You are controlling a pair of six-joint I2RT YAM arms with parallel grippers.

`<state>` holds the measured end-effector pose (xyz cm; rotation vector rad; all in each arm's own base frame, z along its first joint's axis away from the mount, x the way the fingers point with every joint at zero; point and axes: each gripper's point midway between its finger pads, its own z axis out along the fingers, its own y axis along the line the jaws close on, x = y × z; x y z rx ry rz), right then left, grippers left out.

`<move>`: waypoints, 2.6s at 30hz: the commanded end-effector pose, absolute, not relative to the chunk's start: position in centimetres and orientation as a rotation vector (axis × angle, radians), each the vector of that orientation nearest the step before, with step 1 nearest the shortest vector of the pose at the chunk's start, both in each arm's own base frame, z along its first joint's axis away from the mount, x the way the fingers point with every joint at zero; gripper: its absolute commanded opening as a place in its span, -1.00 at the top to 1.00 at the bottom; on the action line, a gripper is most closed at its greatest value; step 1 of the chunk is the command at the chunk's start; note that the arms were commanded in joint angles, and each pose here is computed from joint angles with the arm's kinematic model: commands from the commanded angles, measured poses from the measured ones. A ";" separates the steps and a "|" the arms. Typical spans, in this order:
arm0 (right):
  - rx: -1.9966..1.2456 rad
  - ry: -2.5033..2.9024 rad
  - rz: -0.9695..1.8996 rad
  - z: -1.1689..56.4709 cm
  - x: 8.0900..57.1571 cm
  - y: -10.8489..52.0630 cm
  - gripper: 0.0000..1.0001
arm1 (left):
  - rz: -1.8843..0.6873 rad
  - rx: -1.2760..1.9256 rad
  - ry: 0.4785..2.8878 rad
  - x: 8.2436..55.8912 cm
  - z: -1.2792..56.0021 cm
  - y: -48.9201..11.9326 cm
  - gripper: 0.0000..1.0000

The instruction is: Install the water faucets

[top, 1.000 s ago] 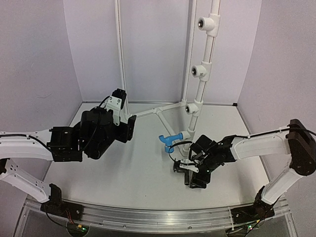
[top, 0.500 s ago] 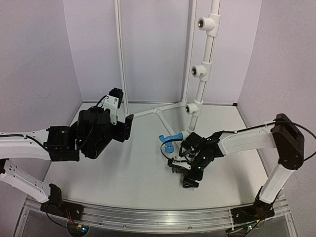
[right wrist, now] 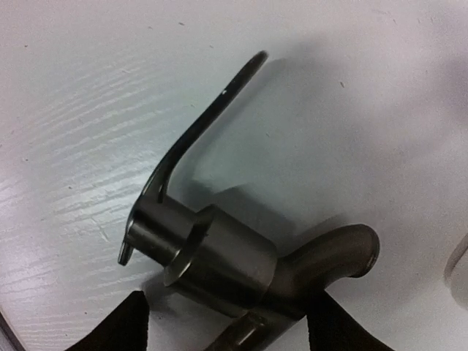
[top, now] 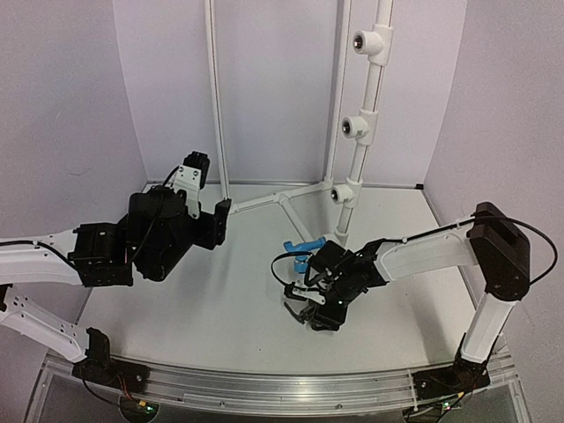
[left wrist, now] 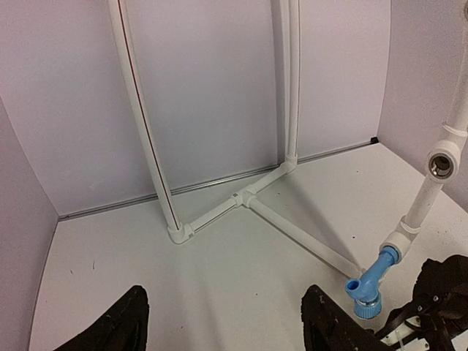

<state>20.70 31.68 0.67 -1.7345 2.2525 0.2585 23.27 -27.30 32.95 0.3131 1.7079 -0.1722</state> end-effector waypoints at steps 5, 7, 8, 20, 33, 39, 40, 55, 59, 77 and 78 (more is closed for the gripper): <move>-1.769 2.127 0.231 1.2 20.9 32.9 -0.37 | -0.184 0.241 1.704 23.1 34.0 -25.5 -0.42; -1.782 2.119 0.202 1.3 20.5 31.8 -0.38 | -0.183 0.241 1.706 23.1 34.1 -25.4 -0.41; -1.781 2.120 0.190 1.3 20.4 31.3 -0.37 | -0.183 0.240 1.706 23.0 34.1 -25.4 -0.41; -1.758 2.208 0.163 0.4 19.3 28.4 -0.12 | -0.187 0.246 1.710 23.1 33.5 -25.8 -0.43; -1.746 2.192 0.231 2.6 19.6 30.1 1.00 | -0.283 0.239 1.721 22.2 34.6 -25.1 -0.49; -1.679 2.081 0.330 8.7 19.9 31.7 1.00 | -0.339 0.382 1.773 21.4 34.1 -27.4 -0.56; -1.672 2.070 0.338 9.6 19.9 31.9 1.00 | -0.360 0.396 1.792 21.2 34.0 -27.8 -0.58; -1.773 1.766 0.860 23.0 13.9 34.8 1.00 | -0.851 0.791 1.814 13.2 36.1 -33.1 -0.82; -1.878 1.776 0.981 22.4 11.2 33.8 1.00 | -0.657 1.101 1.744 11.5 35.1 -34.1 -0.86; -1.962 1.794 1.322 24.5 8.0 32.4 1.00 | -0.311 1.771 1.247 7.5 31.8 -36.1 -0.79; -1.961 1.793 1.340 24.5 8.0 32.6 1.00 | -0.309 1.778 1.217 7.4 31.7 -36.7 -0.78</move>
